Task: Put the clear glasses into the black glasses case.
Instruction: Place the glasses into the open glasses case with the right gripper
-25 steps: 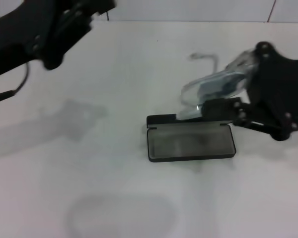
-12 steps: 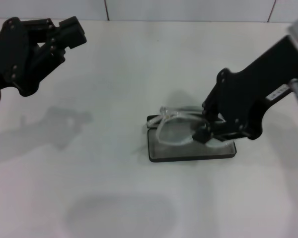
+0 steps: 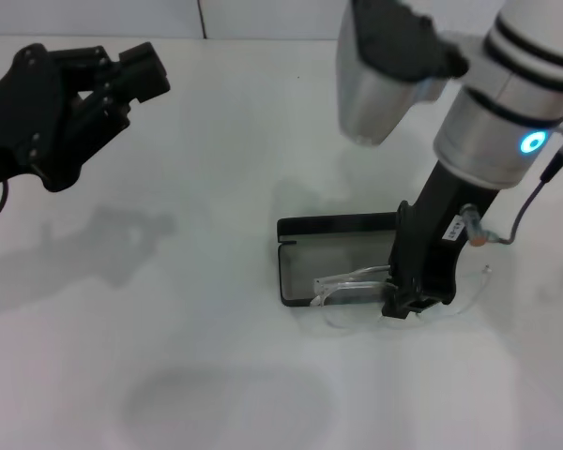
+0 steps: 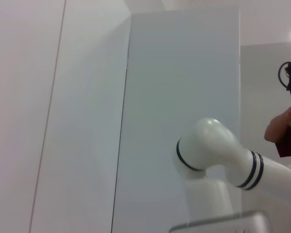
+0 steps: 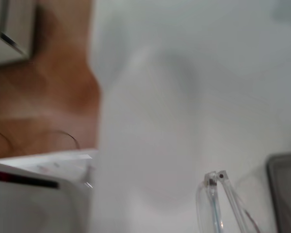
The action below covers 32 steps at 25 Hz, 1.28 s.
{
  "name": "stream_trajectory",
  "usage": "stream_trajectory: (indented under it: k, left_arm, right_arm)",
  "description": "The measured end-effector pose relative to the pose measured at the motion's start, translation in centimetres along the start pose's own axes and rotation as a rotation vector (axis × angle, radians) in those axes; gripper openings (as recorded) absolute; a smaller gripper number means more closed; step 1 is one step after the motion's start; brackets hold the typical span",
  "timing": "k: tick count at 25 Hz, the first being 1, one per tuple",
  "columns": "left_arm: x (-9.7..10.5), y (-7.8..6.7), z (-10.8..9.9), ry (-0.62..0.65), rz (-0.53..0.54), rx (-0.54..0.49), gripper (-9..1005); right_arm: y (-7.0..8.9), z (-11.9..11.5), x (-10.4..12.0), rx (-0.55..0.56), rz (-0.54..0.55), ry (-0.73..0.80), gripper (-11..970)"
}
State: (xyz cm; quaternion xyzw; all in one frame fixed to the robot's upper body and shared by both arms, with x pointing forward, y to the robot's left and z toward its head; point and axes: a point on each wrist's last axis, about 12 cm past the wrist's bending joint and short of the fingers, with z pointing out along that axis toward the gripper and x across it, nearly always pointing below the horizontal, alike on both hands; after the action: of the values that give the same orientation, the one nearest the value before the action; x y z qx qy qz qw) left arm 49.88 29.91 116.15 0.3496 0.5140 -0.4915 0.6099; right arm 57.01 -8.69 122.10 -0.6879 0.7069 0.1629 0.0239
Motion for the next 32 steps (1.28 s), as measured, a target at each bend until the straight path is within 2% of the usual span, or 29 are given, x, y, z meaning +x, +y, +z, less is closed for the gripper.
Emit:
stream_trajectory:
  k: [10,32]
  left_arm:
    - [0.5,-0.3,-0.4,0.001,-0.022,-0.015,87]
    - [1.5,-0.8,-0.6,0.004,-0.054,-0.004,87]
  right_arm:
    - [-0.5,2.4,-0.9,0.087,-0.01,0.107,186]
    - [-2.1,4.1,-1.2,0.179,0.007,0.072,196]
